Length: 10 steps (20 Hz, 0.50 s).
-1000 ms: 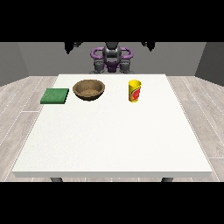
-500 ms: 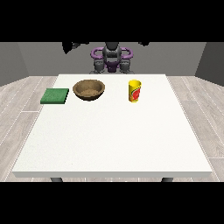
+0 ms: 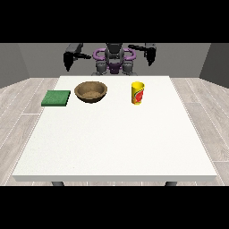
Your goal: Pick the cup and pour the ball into the bowl, then pick the bowl and place it on the pad
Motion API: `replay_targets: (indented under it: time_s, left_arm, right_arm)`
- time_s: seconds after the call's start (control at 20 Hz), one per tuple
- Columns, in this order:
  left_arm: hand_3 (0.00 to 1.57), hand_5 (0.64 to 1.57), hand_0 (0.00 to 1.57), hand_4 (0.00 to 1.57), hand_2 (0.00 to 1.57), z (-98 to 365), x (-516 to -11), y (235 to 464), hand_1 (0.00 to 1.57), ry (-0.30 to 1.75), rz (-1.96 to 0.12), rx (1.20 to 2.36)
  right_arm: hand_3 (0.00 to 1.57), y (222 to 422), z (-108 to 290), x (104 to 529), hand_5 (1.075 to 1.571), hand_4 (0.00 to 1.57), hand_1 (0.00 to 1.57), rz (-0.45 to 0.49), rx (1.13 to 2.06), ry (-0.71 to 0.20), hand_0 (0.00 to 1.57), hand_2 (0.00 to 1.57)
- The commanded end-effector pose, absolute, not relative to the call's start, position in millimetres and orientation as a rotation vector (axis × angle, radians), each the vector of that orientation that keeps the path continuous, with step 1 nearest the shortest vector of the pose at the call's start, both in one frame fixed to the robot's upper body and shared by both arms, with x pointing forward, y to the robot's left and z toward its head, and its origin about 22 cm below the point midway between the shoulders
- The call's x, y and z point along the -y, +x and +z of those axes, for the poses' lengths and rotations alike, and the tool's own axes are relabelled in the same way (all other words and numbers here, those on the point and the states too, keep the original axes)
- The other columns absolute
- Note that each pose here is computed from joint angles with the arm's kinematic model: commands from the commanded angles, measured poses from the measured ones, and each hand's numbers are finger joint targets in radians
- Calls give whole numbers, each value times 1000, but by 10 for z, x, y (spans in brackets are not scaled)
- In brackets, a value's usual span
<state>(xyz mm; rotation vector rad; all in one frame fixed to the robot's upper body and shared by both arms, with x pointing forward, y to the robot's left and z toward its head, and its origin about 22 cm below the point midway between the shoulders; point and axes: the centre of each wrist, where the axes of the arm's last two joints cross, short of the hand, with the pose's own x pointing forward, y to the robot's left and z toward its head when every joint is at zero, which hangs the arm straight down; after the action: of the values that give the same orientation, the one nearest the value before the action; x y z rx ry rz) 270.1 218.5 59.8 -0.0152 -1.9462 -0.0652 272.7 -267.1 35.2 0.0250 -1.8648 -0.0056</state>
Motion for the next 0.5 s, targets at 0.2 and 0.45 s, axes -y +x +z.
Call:
replay_targets:
  time_s: [0.2,0.45]
  left_arm:
    - [0,1258,0,0,0,549,-2638,3183,0,101,-68,1983]
    - [0,1259,0,0,0,222,-2547,3334,0,101,-66,1948]
  right_arm:
    - [0,2930,413,2820,1560,0,0,56,1916,25,0,0]
    - [0,3085,516,2837,1562,0,0,48,1906,38,0,0]
